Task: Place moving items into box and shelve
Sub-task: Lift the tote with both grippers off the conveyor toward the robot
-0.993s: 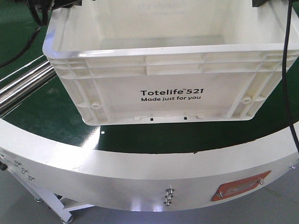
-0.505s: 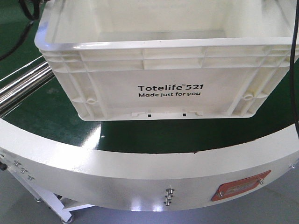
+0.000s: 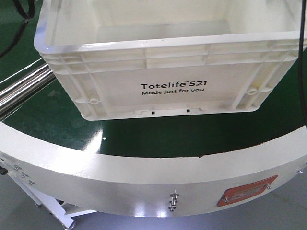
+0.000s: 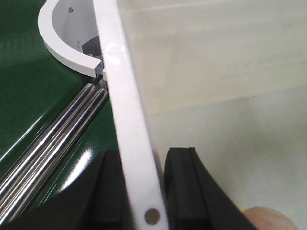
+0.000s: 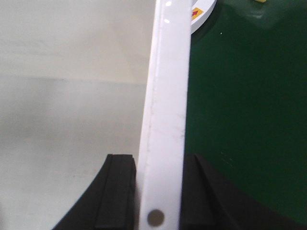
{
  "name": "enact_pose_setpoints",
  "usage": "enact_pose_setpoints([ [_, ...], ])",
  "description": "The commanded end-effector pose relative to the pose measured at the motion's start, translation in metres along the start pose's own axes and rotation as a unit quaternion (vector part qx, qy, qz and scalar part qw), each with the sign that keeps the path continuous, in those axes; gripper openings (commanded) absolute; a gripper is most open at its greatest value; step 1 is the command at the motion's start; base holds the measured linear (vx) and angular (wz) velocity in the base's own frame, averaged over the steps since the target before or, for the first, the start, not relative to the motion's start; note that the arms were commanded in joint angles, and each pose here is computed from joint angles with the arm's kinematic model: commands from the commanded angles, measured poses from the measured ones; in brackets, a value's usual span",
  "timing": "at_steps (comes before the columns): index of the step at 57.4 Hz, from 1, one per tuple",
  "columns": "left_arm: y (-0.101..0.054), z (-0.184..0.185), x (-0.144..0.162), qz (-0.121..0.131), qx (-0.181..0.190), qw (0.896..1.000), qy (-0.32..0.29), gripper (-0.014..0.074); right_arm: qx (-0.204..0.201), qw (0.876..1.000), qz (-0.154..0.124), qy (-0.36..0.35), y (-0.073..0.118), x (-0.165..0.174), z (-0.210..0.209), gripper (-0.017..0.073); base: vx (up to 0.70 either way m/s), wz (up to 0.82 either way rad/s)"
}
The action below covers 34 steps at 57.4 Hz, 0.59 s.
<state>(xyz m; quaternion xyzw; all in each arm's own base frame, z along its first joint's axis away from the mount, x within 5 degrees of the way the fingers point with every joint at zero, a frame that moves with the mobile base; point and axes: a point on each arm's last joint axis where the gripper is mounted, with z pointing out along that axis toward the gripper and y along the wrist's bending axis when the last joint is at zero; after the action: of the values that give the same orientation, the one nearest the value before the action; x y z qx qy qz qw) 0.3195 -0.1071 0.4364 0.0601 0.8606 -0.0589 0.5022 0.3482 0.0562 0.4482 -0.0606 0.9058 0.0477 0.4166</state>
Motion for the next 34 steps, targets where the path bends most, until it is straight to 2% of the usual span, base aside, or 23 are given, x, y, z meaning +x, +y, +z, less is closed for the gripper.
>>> enact_pose_setpoints([
  [1,0.000,-0.039,-0.030,0.015,0.018,0.992,-0.121,-0.0001,-0.001,0.990,-0.016,-0.141,0.014,-0.016,-0.037,-0.0005,0.00,0.00],
  [7,0.001,-0.042,-0.031,0.014,0.018,0.992,-0.124,-0.0001,0.015,0.986,-0.025,-0.164,0.020,-0.004,-0.037,-0.0005,0.00,0.00],
  [14,0.001,-0.045,-0.032,0.014,0.018,0.992,-0.126,-0.0001,0.025,0.985,-0.002,-0.170,0.017,0.006,-0.040,-0.0005,0.00,0.00],
  [27,0.002,-0.045,-0.029,0.016,0.011,0.994,-0.111,-0.0001,0.026,0.987,0.002,-0.159,0.016,0.012,-0.041,-0.0005,0.00,0.00],
  [34,0.005,-0.045,-0.029,0.032,-0.006,0.993,-0.110,-0.0001,0.028,0.988,0.002,-0.152,0.016,0.013,-0.041,-0.0005,0.00,0.00],
])
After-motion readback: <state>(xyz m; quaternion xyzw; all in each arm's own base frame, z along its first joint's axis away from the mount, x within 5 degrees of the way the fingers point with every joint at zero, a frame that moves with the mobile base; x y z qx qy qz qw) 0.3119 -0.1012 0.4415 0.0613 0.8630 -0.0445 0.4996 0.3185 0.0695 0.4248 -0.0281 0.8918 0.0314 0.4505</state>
